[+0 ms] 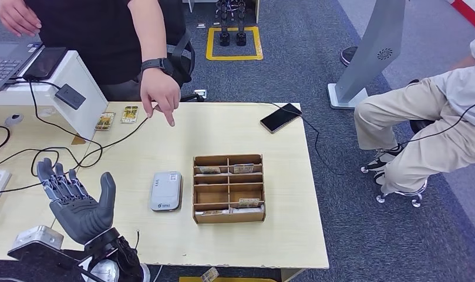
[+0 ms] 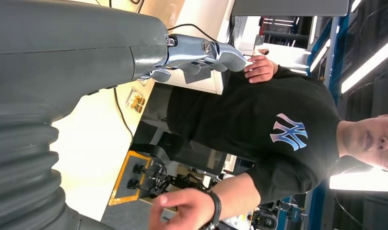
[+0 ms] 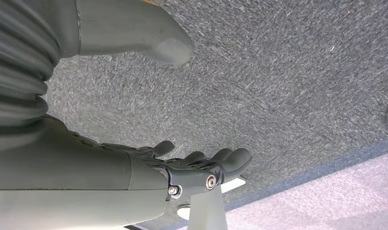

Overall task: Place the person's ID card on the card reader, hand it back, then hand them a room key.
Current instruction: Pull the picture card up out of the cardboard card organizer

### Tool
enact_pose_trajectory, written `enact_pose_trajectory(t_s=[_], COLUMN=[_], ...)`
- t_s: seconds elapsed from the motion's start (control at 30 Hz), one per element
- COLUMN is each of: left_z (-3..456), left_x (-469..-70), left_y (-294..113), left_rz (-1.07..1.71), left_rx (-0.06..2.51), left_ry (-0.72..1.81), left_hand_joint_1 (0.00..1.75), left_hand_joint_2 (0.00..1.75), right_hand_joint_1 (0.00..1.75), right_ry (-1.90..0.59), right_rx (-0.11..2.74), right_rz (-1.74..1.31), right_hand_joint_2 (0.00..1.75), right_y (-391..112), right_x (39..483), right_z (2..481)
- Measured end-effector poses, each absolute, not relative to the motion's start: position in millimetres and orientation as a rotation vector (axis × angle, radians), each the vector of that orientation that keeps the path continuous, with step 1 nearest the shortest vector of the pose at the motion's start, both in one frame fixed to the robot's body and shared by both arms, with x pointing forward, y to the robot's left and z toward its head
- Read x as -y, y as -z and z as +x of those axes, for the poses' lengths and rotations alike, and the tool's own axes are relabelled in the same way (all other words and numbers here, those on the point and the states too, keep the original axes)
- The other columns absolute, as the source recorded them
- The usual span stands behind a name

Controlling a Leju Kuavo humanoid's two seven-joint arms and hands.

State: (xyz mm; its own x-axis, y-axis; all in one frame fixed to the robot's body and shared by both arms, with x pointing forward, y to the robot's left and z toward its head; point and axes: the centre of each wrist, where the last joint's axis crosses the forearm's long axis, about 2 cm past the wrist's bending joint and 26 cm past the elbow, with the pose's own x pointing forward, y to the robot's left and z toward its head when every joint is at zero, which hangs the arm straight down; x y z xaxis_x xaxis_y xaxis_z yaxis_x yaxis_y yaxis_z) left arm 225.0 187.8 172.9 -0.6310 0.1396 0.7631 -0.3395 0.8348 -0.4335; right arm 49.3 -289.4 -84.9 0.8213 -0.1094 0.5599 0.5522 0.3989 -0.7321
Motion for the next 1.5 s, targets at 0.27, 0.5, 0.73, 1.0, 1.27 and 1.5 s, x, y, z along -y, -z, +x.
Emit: enact_pose_trajectory(t_s=[0.27, 0.5, 0.73, 1.0, 1.27, 1.5], left_z=[225, 224, 222, 222, 221, 209], left_x=[-188, -188, -188, -189, -186, -171], left_y=[-173, -172, -172, -172, -174, -173], left_rz=[0.144, 0.149, 0.152, 0.209, 0.320, 0.071], left_rx=[2.145, 2.153, 2.154, 2.167, 2.377, 2.514], left_ry=[-0.705, -0.705, -0.703, -0.683, -0.340, 0.122], left_hand_joint_1=[0.00, 0.00, 0.00, 0.00, 0.00, 0.00], left_hand_joint_2=[1.75, 1.75, 1.75, 1.75, 1.75, 1.75], right_hand_joint_1=[0.00, 0.00, 0.00, 0.00, 0.00, 0.00], right_ry=[0.438, 0.438, 0.438, 0.443, 0.427, 0.415], right_rx=[0.466, 0.466, 0.465, 0.460, 0.474, 0.496], right_rz=[-1.087, -1.087, -1.087, -1.085, -1.081, -1.069], right_hand_joint_2=[1.75, 1.75, 1.75, 1.75, 1.75, 1.75], right_y=[85, 85, 85, 85, 86, 87], right_x=[289, 289, 289, 289, 287, 283], right_z=[49, 49, 49, 49, 49, 50])
